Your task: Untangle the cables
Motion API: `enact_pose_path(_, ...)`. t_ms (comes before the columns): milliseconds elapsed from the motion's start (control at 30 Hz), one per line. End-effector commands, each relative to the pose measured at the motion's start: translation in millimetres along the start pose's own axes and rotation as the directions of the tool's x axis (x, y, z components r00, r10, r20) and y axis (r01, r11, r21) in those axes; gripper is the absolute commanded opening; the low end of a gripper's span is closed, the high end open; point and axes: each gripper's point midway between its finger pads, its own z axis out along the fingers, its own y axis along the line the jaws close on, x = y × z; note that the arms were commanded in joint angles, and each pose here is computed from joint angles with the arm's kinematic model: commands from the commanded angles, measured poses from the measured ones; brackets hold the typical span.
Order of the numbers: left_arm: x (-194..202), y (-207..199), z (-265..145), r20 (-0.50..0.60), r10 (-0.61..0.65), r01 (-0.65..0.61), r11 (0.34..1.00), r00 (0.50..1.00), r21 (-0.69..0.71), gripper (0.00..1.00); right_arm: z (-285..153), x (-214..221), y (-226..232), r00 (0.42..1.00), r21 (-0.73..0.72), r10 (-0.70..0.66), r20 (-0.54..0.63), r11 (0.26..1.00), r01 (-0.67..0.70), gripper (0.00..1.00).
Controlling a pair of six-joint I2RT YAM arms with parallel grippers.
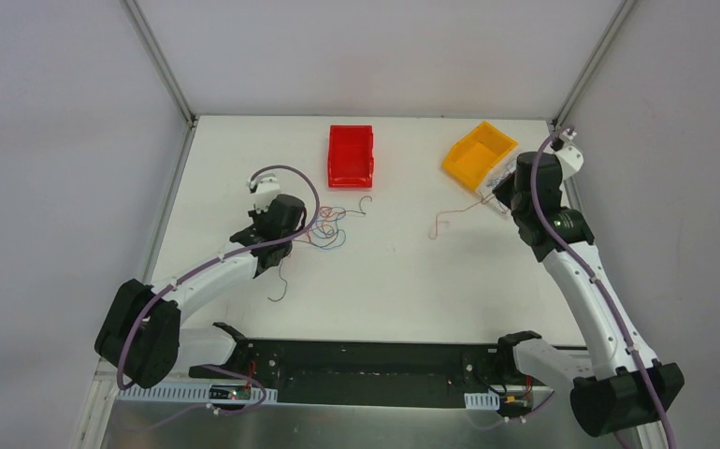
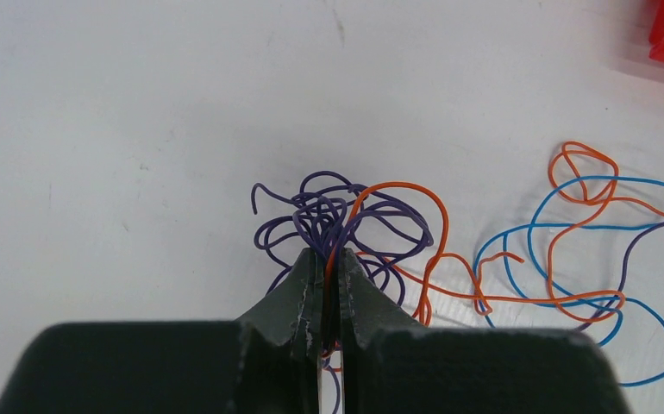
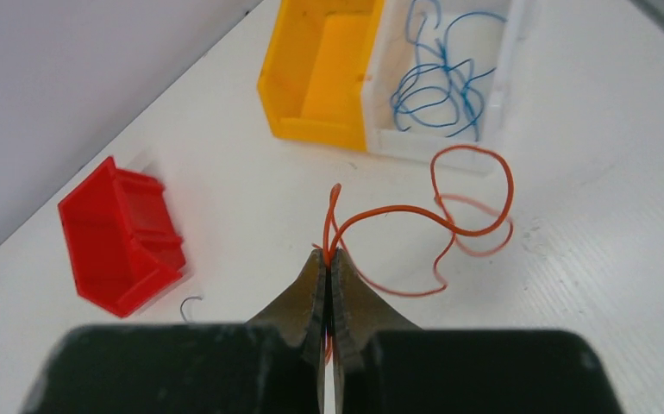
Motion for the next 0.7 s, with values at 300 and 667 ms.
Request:
enact_pose_path(300, -25, -21, -13, 0.058, -0.054, 0.046, 0.99, 0.997, 0.136, 0.0, 43, -60, 105, 1.0, -0.186, -0.024, -0.012, 0.982, 0.022, 0.0)
enact_pose_path(667, -26, -27, -16, 0.066, -0.05, 0.037, 0.982, 0.997, 0.186, 0.0, 112, -100, 105, 0.999, -0.082, -0.016, 0.029, 0.996, 0.019, 0.0)
